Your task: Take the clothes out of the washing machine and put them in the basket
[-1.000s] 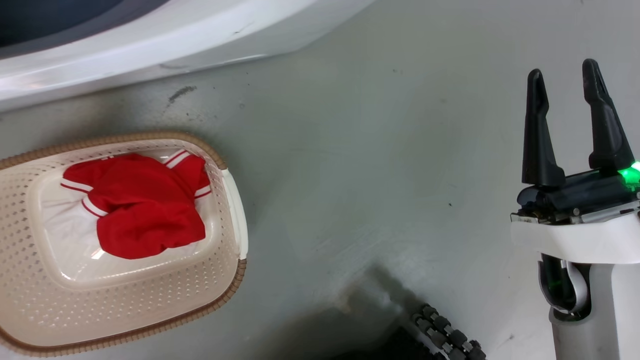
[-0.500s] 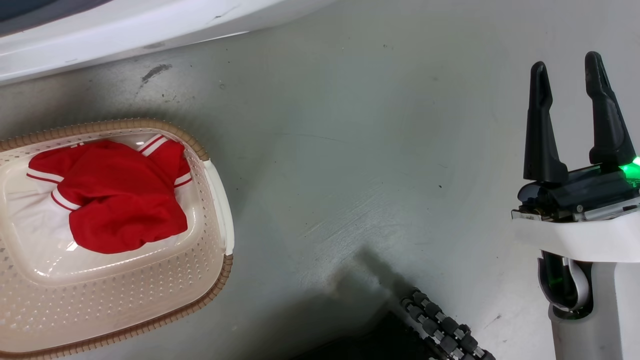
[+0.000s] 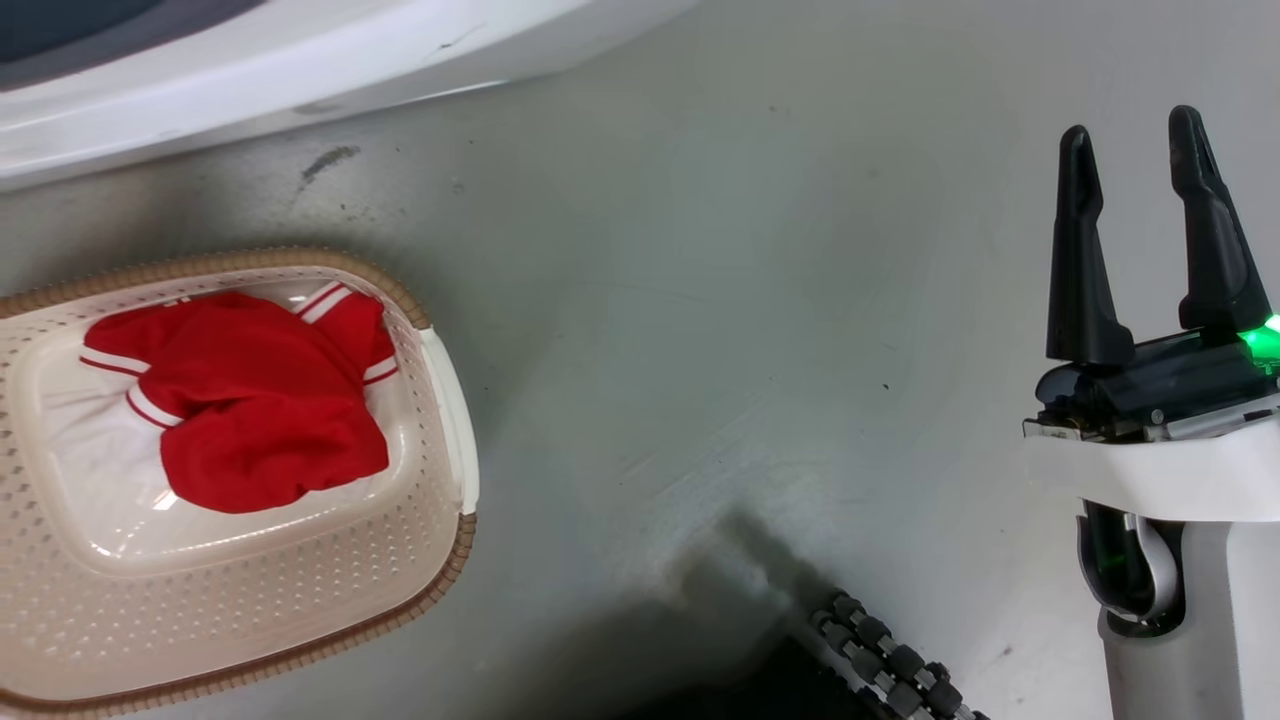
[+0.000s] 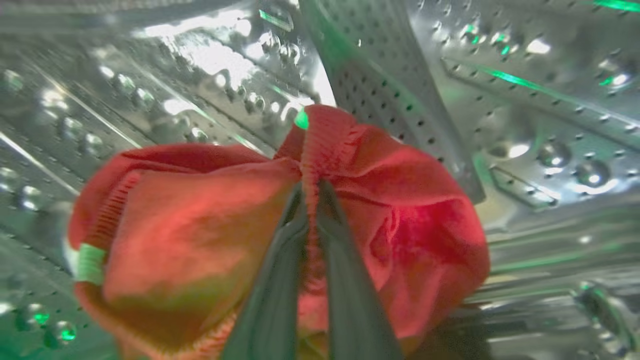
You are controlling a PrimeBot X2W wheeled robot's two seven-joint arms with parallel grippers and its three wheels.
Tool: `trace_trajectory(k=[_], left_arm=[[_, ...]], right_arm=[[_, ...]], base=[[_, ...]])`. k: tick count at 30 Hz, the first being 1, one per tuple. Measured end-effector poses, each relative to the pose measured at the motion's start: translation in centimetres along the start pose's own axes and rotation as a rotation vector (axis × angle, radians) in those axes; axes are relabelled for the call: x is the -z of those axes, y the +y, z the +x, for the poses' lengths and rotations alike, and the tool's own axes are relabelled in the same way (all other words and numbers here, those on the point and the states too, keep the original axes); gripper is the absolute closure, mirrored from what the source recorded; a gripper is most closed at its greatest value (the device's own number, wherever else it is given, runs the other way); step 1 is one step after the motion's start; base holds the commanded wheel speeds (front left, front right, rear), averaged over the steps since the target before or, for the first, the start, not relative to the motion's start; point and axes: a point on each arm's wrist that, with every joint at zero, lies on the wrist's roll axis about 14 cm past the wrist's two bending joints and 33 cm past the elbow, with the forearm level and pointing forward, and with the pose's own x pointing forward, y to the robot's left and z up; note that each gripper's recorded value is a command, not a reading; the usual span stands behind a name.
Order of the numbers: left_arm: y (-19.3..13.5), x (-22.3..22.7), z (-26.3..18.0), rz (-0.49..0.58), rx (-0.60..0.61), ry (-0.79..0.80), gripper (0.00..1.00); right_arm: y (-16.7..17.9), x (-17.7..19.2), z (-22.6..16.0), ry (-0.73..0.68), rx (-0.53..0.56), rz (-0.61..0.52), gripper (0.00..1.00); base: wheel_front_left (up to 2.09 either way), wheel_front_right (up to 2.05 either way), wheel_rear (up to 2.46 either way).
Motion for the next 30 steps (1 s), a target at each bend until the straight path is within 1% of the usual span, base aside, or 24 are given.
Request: trace_trajectory(k=[5,10,14,20,21,24,29,30], left_arm=[[-0.7,-0.8,-1.7,-0.001,0.024,-0.093,1.00],[-1.1,-2.6,-4.6,0.009,0.045,-0.223,1.00],[-1.8,-2.3,-7.0,0.017,0.067,-0.288,1.00],[-2.0,-2.4,-10.8,-0.007,0.075,-0.392,1.00],[-2.0,-2.3,-11.5,-0.024,0.074,-0.411,1.00],[-1.7,-1.6,-13.7,-0.029,0.057,-0.460,1.00],[-2.1,-0.3,-17.4,-0.061,0.050,-0.540,1.00],[-2.1,0.2,-18.9,-0.070,0.042,-0.565,1.00]], right_arm=[[0.3,-1.1,-0.2,-0.026,-0.010,-0.007,0.00],[0.9,-2.6,-0.5,-0.060,-0.027,-0.014,0.00],[1.5,-4.0,-1.1,-0.091,-0.043,-0.013,0.00],[2.2,-5.5,-2.2,-0.122,-0.063,-0.014,0.00],[2.4,-5.9,-2.4,-0.130,-0.067,-0.014,0.00],[2.7,-7.0,-3.0,-0.157,-0.077,-0.009,0.00],[3.5,-8.3,-4.2,-0.184,-0.099,-0.005,0.00],[3.9,-8.9,-4.7,-0.198,-0.110,-0.004,0.00]], base=[[0.00,0.00,0.00],[0.00,0.00,0.00],[0.00,0.00,0.00],[0.00,0.00,0.00],[0.00,0.00,0.00],[0.00,0.00,0.00],[0.00,0.00,0.00],[0.00,0.00,0.00]])
